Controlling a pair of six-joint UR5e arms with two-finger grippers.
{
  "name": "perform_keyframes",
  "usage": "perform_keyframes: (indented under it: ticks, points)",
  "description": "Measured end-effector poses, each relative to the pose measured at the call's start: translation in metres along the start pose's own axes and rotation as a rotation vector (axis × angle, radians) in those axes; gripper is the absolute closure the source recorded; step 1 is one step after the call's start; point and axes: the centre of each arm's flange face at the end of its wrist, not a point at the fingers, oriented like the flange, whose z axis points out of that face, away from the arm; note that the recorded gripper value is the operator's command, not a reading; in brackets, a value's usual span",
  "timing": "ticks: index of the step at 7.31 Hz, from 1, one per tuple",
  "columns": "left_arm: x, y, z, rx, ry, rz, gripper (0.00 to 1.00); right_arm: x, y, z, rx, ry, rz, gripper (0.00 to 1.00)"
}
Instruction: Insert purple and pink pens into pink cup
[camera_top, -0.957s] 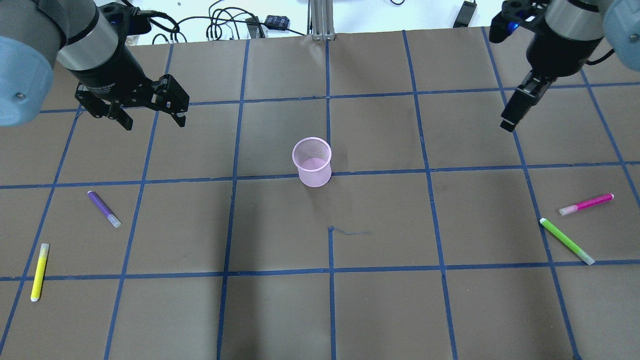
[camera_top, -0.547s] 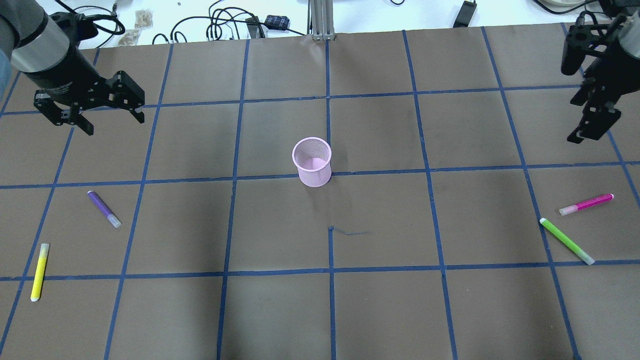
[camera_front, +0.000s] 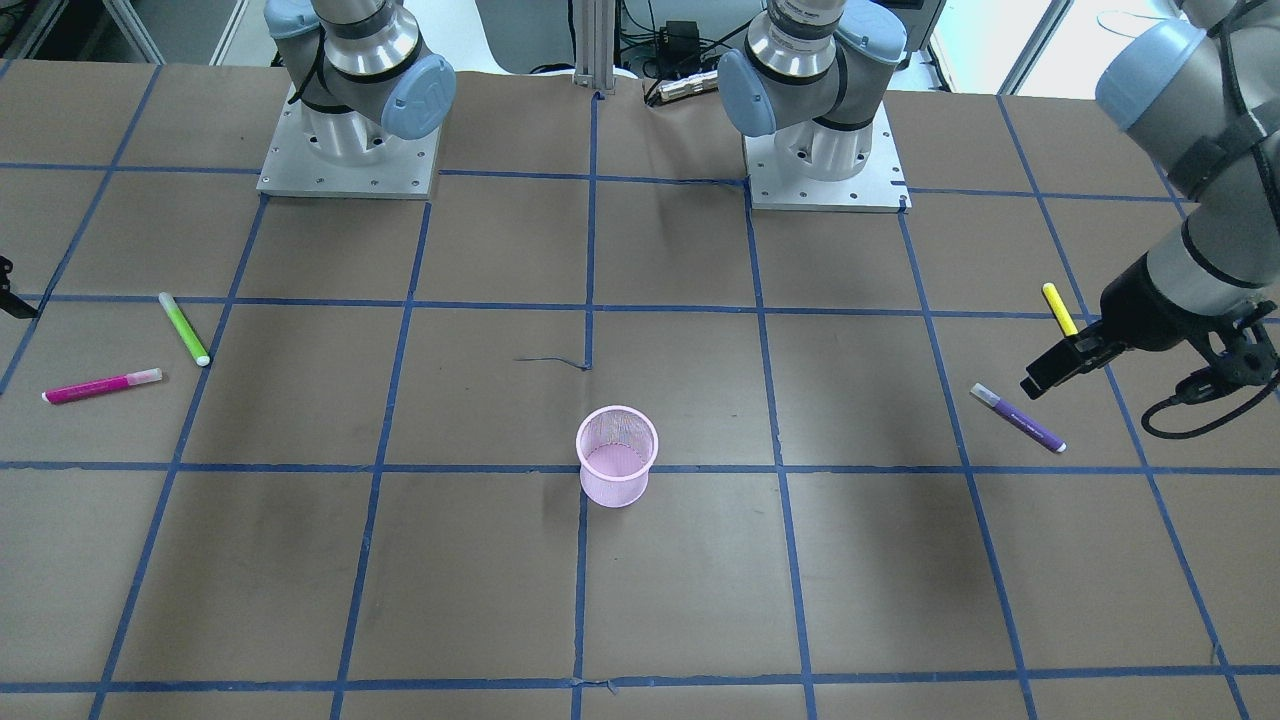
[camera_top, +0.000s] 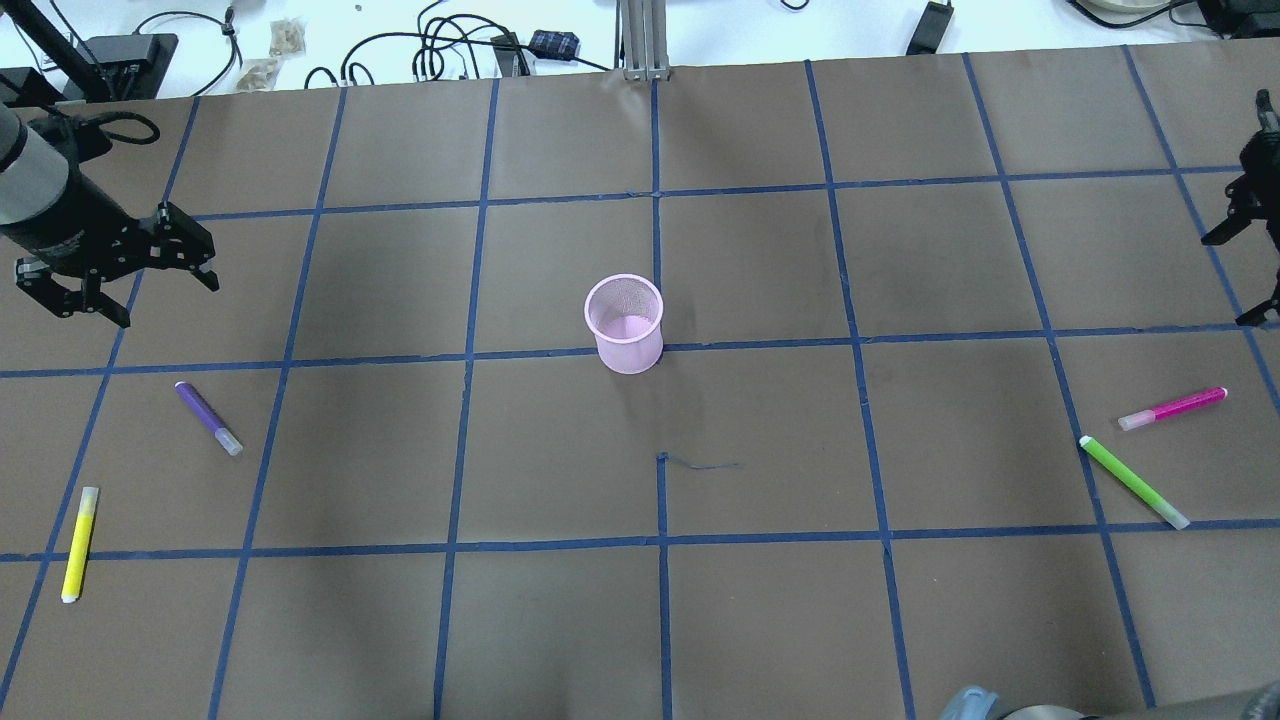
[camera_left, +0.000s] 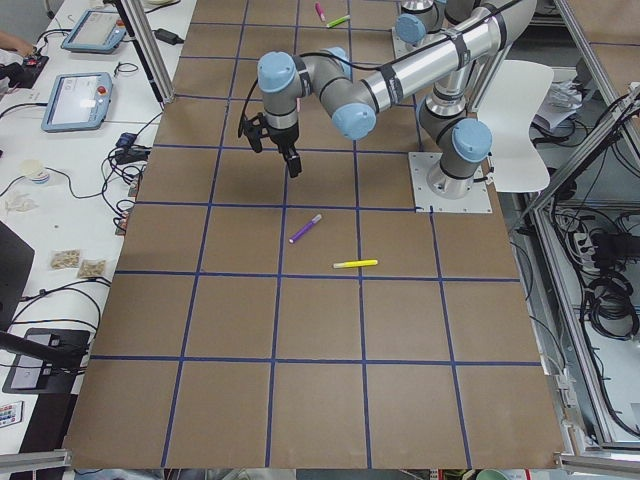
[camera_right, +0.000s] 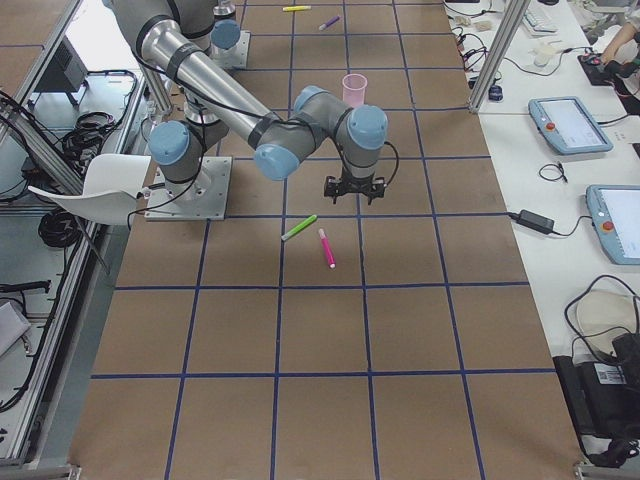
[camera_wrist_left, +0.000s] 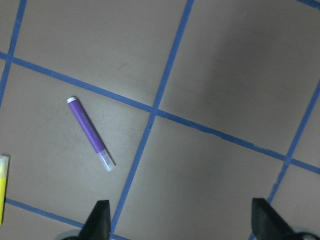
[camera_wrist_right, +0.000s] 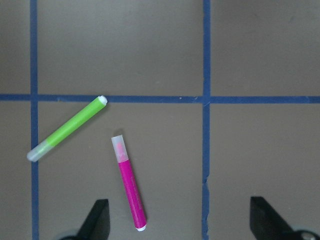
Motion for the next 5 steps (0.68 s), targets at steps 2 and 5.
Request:
perform_keyframes:
  ticks: [2, 5]
  points:
    - [-0.042, -0.016, 0.038, -0.024, 0.000, -0.053, 0.00, -0.015, 0.049, 0.051, 0.065, -0.040, -0.151, 0.00]
    - [-0.087, -0.037, 0.080, -0.029, 0.000, -0.079, 0.00, -0.020, 0.086, 0.111, 0.123, -0.053, -0.309, 0.00]
